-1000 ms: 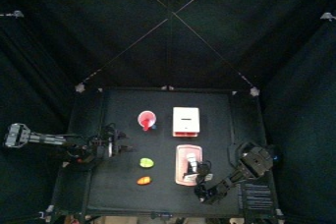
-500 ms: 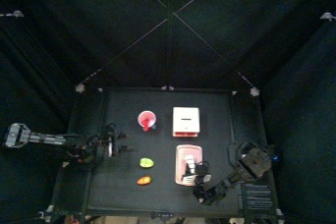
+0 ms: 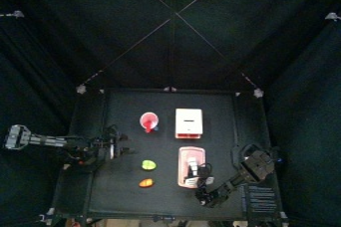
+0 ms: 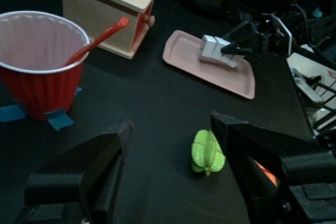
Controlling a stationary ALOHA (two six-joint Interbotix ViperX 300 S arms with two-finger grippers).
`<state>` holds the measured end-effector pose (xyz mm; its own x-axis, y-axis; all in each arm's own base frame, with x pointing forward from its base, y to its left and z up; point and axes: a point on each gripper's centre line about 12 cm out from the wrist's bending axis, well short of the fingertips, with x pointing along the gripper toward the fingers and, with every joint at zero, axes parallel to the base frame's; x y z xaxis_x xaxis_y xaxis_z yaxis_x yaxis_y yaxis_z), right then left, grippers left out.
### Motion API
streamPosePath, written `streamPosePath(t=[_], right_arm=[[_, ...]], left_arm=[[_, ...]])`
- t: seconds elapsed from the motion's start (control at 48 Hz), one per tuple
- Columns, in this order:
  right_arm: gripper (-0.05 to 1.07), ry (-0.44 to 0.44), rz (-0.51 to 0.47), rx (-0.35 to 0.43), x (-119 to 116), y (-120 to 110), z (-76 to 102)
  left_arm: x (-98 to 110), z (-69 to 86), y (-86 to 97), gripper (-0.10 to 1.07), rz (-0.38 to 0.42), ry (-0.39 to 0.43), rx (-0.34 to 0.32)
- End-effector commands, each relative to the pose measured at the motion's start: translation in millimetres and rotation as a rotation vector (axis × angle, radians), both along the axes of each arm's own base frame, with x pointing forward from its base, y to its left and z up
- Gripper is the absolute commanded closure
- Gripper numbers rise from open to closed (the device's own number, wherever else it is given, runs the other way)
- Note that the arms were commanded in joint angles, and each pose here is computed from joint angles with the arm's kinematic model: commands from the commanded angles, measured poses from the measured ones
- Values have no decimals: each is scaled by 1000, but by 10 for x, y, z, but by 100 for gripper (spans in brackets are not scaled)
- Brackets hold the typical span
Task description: Place sushi roll on plate to cut
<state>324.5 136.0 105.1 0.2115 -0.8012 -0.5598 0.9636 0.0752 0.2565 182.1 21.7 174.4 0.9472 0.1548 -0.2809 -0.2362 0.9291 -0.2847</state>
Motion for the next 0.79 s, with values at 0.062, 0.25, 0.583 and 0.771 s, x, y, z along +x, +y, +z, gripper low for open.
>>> streamPosePath(t=[0.062, 0.25, 0.583, 0.771], right_arm=[[23, -24, -37, 43, 8, 11, 94], [24, -9, -54, 51, -21, 12, 53], [24, -4, -61, 78, 9, -49, 10], [24, 7, -39, 84, 18, -64, 24]], left_arm=[[26, 45, 5, 0, 2, -14, 1], [23, 40, 5, 0, 2, -12, 2], [26, 45, 5, 0, 2, -14, 1], [23, 39, 5, 0, 2, -12, 1]])
